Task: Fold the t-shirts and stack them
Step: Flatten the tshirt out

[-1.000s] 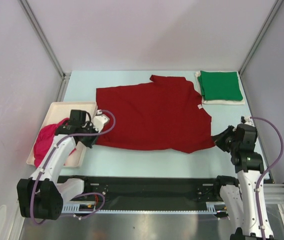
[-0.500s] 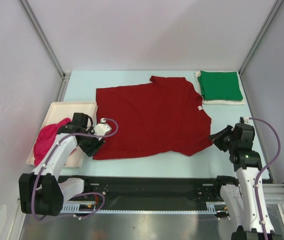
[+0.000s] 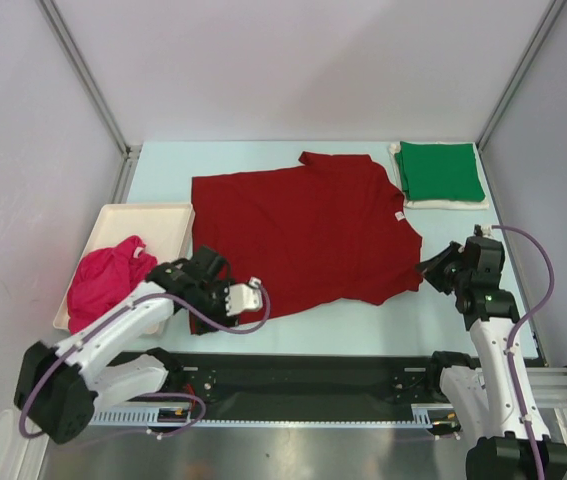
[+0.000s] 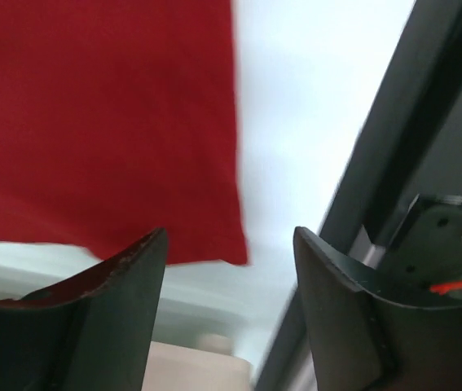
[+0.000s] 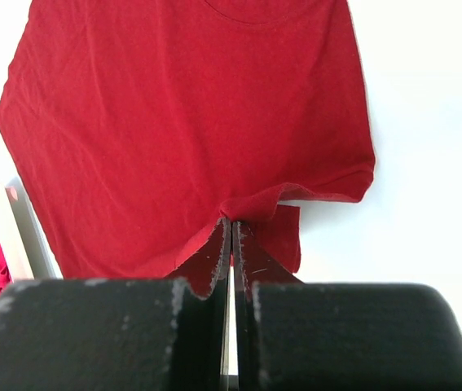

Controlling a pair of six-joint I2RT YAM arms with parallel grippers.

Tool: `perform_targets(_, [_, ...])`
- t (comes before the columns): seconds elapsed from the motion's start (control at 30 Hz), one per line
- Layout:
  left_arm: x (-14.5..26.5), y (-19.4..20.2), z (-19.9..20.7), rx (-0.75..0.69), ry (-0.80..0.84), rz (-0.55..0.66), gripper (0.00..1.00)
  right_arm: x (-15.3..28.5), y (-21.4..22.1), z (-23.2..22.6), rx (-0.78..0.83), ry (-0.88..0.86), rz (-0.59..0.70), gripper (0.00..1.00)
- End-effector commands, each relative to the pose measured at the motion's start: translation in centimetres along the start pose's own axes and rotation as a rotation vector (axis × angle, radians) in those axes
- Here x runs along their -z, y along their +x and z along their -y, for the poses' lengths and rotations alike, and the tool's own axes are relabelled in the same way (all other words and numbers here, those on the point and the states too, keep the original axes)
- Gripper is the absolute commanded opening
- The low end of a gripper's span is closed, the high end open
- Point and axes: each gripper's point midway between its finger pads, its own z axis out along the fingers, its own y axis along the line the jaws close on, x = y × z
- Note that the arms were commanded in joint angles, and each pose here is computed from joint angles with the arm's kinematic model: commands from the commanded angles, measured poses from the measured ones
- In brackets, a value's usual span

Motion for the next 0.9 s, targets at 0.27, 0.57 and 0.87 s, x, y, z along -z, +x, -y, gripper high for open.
perform_targets(0.27, [-4.3, 5.6, 0.2, -0.013, -0.032, -0.215, 0.69, 0.4, -0.8, -0.6, 0.041, -0.031, 0.034, 0.00])
perform_targets(0.57, [-4.9, 6.5, -0.5, 0.031, -0.085, -0.250, 0.00, 2.4, -2.2, -0.9, 0.045, -0.022, 0.077, 0.00])
perform_targets(0.87, [5.2, 0.9, -1.4, 0.092, -0.225, 0.015, 0.00, 9.0, -1.3, -1.6, 0.052, -0.009, 0.108, 0.00])
